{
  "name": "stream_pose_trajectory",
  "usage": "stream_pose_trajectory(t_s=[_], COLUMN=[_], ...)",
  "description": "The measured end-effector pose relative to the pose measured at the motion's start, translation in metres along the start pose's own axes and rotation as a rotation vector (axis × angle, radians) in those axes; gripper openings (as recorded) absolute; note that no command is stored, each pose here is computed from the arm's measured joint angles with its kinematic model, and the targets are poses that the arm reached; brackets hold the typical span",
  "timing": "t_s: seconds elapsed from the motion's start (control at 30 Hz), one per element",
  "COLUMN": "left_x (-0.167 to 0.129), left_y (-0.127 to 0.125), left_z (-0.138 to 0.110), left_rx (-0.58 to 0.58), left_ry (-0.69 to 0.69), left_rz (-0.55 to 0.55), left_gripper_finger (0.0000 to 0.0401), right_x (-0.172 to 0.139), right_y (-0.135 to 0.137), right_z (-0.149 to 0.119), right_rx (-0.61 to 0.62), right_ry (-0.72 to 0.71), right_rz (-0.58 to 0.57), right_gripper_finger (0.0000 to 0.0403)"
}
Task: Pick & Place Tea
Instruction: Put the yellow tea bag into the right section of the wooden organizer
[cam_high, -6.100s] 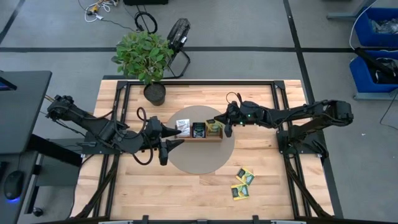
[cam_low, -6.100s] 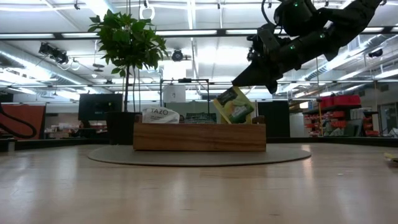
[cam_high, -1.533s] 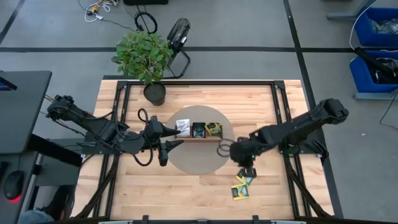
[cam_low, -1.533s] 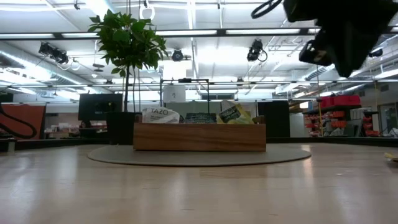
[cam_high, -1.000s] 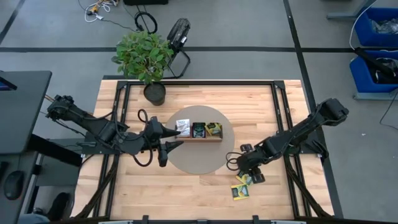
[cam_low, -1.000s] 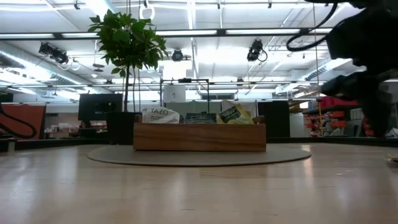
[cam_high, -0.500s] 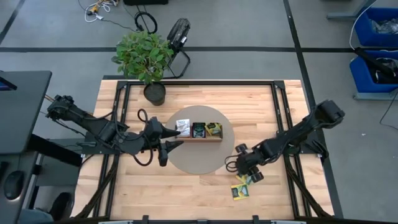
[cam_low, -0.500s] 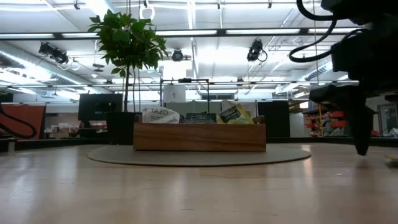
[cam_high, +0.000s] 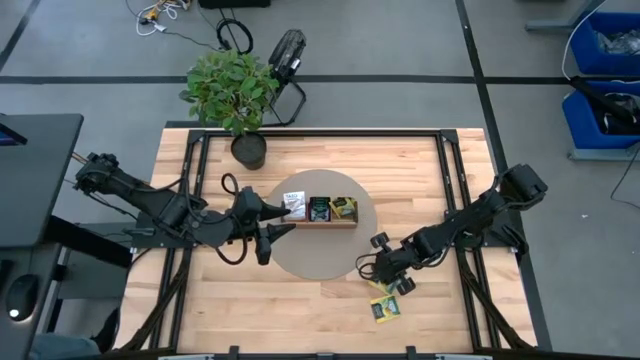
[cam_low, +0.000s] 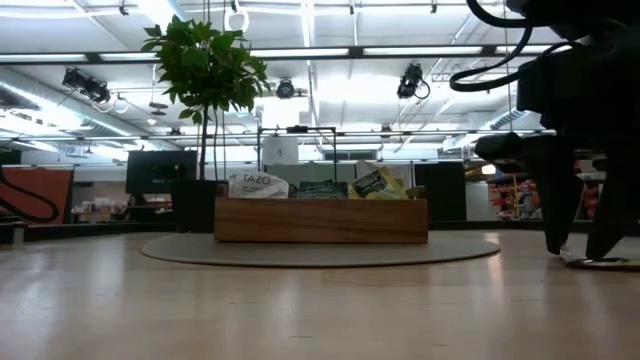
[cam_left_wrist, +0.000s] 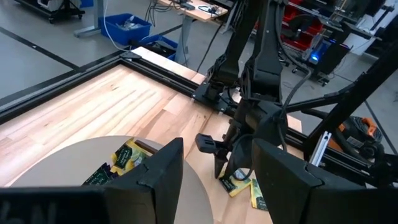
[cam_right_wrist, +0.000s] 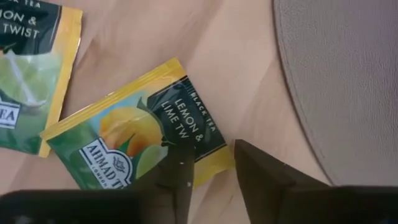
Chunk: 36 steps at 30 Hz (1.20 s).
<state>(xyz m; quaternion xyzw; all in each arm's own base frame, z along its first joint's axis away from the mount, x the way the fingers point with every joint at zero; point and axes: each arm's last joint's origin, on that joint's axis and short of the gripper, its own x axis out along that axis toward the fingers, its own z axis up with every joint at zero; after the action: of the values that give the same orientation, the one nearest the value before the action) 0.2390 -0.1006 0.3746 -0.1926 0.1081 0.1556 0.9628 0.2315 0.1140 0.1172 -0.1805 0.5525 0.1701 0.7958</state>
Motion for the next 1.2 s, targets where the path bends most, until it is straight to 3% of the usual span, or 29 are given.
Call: stream_pose_trajectory(t_s=[0.37, 0.63, 0.83, 1.2], left_x=[0.001, 0.001, 0.001, 0.001], left_y=[0.001, 0.001, 0.001, 0.001], left_z=[0.000, 0.000, 0.000, 0.000], left_rx=[0.000, 0.007, 0.008, 0.017], left_ry=[-0.003, -0.003, -0.003, -0.002], left_rz=[0.006, 0.006, 0.007, 0.006], left_gripper_finger=[0.0197, 0.0197, 0.0197, 0.0197], right_x=[0.001, -0.021, -0.063, -0.119], right_y=[0.000, -0.005, -0.016, -0.066], right_z=[0.002, 0.020, 0.042, 0.065], right_rx=[0.021, 0.012, 0.043, 0.240], right_ry=[0.010, 0.113, 0.071, -0.080], right_rz=[-0.009, -0.044, -0.157, -0.335], right_gripper_finger=[0.0008, 0.0002, 0.0001, 0.0000])
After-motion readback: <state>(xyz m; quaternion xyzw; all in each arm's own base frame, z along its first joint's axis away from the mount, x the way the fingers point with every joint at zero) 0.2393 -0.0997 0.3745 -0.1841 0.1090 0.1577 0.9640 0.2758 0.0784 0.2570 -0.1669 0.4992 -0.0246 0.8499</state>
